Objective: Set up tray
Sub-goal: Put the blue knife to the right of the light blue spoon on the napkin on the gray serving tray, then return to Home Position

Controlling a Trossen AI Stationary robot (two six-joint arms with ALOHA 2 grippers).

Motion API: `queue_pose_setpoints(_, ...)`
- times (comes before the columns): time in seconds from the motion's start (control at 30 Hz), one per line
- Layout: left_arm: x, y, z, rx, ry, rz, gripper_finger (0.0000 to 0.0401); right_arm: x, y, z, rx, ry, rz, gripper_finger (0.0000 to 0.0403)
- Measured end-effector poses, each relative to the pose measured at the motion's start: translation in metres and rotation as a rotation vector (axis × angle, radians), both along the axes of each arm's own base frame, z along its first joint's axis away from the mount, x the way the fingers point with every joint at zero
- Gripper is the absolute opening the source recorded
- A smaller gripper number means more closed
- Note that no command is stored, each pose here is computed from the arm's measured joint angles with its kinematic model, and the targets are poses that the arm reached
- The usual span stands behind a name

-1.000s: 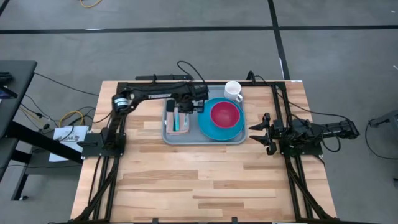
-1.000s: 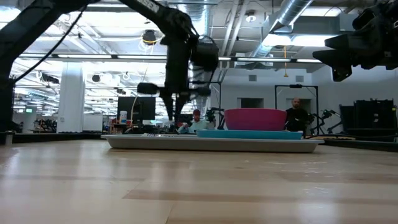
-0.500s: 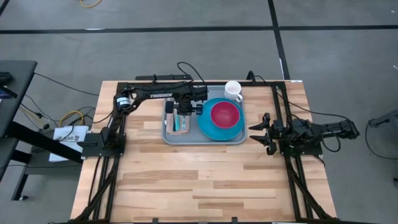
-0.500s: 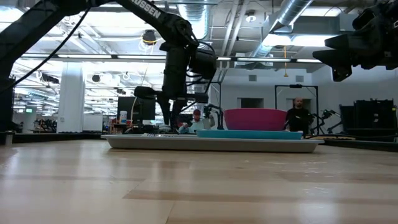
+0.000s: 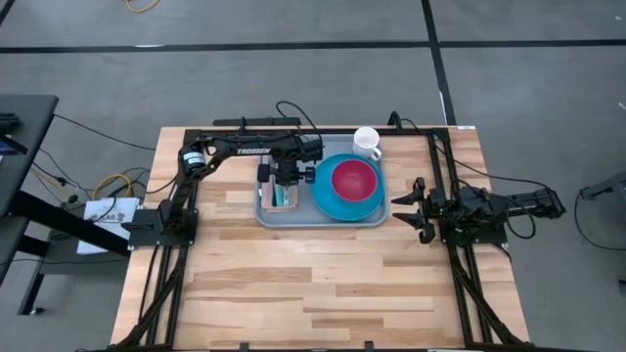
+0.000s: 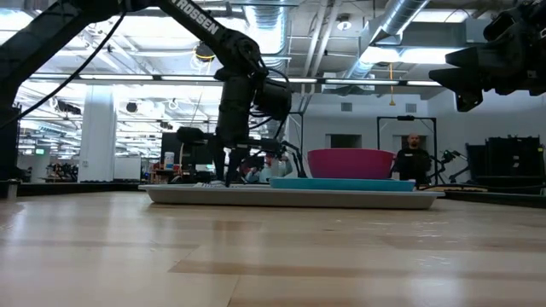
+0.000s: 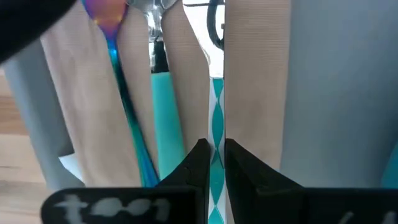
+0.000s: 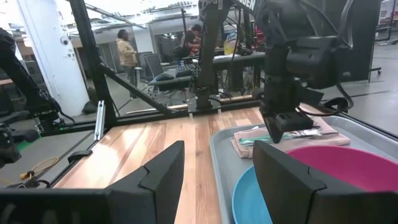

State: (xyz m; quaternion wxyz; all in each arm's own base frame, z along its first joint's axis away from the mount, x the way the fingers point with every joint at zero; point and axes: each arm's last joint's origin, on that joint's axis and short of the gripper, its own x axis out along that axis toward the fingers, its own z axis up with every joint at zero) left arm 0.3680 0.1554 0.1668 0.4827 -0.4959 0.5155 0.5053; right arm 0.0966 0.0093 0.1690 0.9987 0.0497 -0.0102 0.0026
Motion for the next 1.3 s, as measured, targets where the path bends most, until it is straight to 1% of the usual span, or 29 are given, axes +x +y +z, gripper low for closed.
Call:
queue_pose_setpoints(0.13, 0.002, 0.001, 0.000, 0.034, -0.016, -0.003, 0.0011, 0.000, 0.000, 0.000, 0.000, 0.000, 0.000, 0.0182)
queue_pose_setpoints(0.23, 0.003, 0.003, 0.000, 0.039, -0.025, 0.002, 0.0013, 0.000, 0.000, 0.000, 0.000, 0.000, 0.000, 0.0182)
queue_pose_setpoints(0.57, 0.002, 0.004, 0.000, 0.056, -0.017, -0.003, 0.0091, 0.000, 0.000, 0.000, 0.000, 0.000, 0.000, 0.0182)
queue_pose_setpoints(0.67, 0.003, 0.003, 0.002, 0.054, -0.017, -0.019, 0.0104, 0.000, 0.000, 0.000, 0.000, 0.000, 0.000, 0.0182)
queue_pose_setpoints(0.77, 0.007, 0.000, 0.013, 0.071, -0.018, -0.070, 0.0110, 0.000, 0.000, 0.000, 0.000, 0.000, 0.000, 0.0182)
queue_pose_setpoints(0.87, 0.014, -0.009, 0.042, 0.134, -0.042, -0.147, 0.0111, 0.000, 0.000, 0.000, 0.000, 0.000, 0.000, 0.0182)
queue_pose_setpoints(1.03, 0.024, -0.037, 0.113, 0.305, -0.196, -0.342, 0.0111, 0.000, 0.000, 0.000, 0.000, 0.000, 0.000, 0.0182)
queue_pose_setpoints(1.13, 0.025, -0.063, 0.158, 0.413, -0.317, -0.458, 0.0111, 0.000, 0.000, 0.000, 0.000, 0.000, 0.000, 0.0182)
queue_pose_setpoints(1.2, 0.022, -0.087, 0.188, 0.499, -0.402, -0.569, 0.0111, 0.000, 0.000, 0.000, 0.000, 0.000, 0.000, 0.0182)
queue_pose_setpoints(1.3, 0.010, -0.125, 0.223, 0.625, -0.493, -0.739, 0.0111, 0.000, 0.000, 0.000, 0.000, 0.000, 0.000, 0.0182)
